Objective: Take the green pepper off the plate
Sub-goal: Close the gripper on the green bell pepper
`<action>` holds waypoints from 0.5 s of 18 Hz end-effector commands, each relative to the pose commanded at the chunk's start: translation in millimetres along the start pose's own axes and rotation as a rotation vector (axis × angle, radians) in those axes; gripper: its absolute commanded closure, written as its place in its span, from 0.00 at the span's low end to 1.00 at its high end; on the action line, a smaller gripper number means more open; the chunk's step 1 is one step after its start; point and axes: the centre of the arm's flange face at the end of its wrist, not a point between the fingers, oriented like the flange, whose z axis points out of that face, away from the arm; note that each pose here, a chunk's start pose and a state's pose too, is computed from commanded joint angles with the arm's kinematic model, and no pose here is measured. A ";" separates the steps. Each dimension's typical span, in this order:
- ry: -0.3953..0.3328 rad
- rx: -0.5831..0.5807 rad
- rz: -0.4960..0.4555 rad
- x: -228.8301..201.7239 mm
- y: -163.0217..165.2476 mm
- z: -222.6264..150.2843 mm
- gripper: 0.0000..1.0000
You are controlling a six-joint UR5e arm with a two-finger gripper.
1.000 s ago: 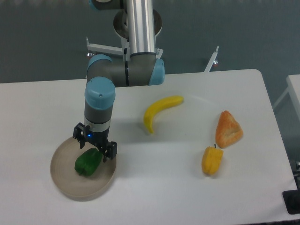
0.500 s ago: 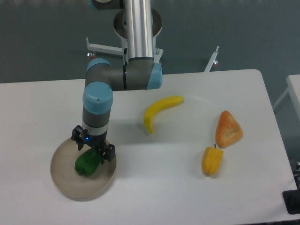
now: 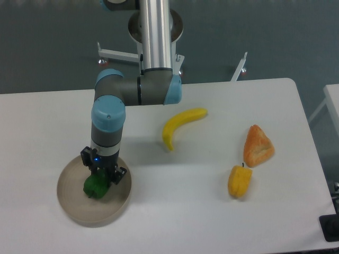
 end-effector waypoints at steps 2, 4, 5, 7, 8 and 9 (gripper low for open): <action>-0.001 0.001 0.002 -0.2 -0.5 -0.6 0.60; -0.005 0.008 0.002 -0.8 -1.4 -5.5 0.61; -0.007 0.014 0.005 -0.5 -2.9 -9.6 0.61; -0.022 0.032 0.010 -5.2 -9.5 -22.9 0.62; -0.031 0.040 0.008 -10.2 -11.8 -30.2 0.63; -0.046 0.056 0.011 -17.9 -14.4 -42.7 0.63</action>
